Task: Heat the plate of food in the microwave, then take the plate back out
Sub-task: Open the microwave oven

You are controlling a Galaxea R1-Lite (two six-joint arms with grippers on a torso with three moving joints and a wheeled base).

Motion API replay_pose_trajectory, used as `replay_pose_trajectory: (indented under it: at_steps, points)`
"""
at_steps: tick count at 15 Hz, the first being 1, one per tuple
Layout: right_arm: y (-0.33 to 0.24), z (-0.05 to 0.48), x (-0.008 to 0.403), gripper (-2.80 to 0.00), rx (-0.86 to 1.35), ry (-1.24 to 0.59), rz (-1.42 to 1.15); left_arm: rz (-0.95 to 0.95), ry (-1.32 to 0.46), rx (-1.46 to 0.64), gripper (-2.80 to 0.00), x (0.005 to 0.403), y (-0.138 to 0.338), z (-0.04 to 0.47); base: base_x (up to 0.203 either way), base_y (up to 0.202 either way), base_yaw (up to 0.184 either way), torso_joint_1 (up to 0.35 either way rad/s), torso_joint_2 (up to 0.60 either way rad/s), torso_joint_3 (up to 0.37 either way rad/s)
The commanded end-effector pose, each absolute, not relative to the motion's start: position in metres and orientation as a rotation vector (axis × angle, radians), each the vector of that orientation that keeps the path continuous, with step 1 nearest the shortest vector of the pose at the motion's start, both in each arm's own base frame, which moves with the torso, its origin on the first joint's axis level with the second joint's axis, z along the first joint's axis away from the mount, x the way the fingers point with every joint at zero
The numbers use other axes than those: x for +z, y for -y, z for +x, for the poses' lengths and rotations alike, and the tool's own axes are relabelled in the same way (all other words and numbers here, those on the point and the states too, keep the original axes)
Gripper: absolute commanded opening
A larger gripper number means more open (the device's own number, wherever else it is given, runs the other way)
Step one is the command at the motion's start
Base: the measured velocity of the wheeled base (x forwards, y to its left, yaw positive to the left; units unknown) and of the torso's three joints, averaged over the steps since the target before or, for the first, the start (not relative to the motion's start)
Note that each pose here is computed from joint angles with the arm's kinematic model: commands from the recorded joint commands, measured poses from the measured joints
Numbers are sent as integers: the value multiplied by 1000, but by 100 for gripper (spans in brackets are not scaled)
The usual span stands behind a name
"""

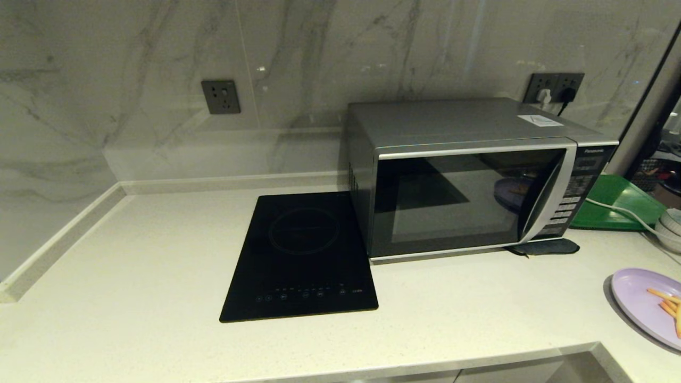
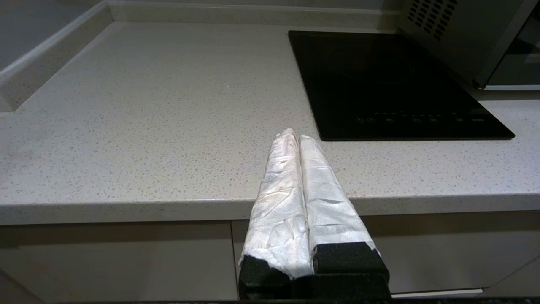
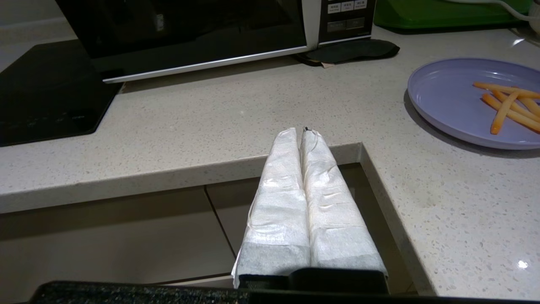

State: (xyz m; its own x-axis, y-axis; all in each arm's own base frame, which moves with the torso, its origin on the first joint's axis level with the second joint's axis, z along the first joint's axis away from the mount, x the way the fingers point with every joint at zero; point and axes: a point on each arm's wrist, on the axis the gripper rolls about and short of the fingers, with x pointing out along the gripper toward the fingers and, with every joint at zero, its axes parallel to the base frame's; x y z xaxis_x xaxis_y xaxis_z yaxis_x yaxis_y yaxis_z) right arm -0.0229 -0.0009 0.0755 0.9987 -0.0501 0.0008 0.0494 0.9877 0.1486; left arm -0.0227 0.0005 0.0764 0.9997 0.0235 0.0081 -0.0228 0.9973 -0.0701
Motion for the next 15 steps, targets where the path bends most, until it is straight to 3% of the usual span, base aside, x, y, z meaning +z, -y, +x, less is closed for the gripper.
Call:
replay_pose_trajectory:
  at_steps: [1, 7, 12, 15]
  points:
    - [1, -23, 75, -280, -50, 3, 150, -71, 9, 24, -280, 76, 0, -23, 0, 0, 0, 0, 0, 0]
    - [1, -24, 80, -280, -53, 23, 153, -71, 9, 24, -280, 76, 0, -23, 0, 0, 0, 0, 0, 0]
    - [0, -58, 167, -280, 14, 182, 201, -71, 9, 24, -280, 76, 0, -23, 0, 0, 0, 0, 0, 0]
    - [0, -47, 212, -280, 5, 76, 233, -71, 9, 24, -280, 76, 0, -23, 0, 0, 0, 0, 0, 0]
